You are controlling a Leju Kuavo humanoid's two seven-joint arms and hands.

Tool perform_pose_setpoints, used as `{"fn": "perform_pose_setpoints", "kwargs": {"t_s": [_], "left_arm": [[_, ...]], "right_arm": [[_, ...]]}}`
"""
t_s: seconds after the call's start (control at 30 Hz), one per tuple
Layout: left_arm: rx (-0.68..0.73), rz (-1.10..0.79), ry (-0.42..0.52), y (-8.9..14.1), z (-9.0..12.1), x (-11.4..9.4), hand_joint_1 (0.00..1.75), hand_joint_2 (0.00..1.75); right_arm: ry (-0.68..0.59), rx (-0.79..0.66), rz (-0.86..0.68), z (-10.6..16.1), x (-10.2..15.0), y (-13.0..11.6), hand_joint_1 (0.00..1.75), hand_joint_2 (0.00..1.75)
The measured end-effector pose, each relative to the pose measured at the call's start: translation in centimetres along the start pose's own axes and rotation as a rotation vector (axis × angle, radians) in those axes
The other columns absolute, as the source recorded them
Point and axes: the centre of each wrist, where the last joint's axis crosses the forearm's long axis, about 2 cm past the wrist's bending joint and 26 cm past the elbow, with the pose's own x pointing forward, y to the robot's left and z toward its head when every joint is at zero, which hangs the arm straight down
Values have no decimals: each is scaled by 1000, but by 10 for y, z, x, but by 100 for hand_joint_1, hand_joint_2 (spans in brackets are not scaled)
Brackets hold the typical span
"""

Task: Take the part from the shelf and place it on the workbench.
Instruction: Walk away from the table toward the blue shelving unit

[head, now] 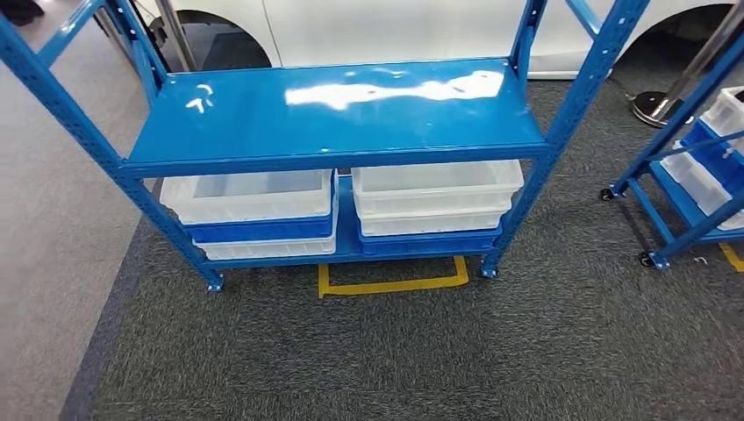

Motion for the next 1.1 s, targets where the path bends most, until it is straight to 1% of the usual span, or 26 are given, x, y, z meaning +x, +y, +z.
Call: {"fn": "perform_pose_setpoints", "kwargs": {"t_s": [0.1,0.13,0.2,0.27,0.3,0.33,0.4,0.53,0.67,1.1], "left_arm": [[23,25,7,1,0,-2,0,0],[64,75,12,2,0,-1,0,0],[198,273,45,-3,1,0,0,0],[336,487,97,-17,6,-2,0,0],[376,549,109,-26,9,-3,0,0],[397,592,111,-34,11,-2,0,0],[386,645,100,-42,12,3,0,0],[360,700,100,-43,10,9,0,0],[386,716,98,-40,10,10,0,0],[431,765,106,-44,11,11,0,0]], "right_arm": [[-1,2,-2,0,1,0,0,0],[-1,2,-8,0,0,0,0,0],[-3,-3,-27,0,1,1,0,0],[-6,-12,-42,0,4,3,0,0],[-4,-19,-48,0,5,3,0,0],[1,-25,-56,0,5,3,0,0],[16,-35,-70,0,4,3,0,0],[27,-39,-78,0,4,3,0,0],[30,-43,-79,0,2,2,0,0],[38,-38,-76,0,2,4,0,0]]}}
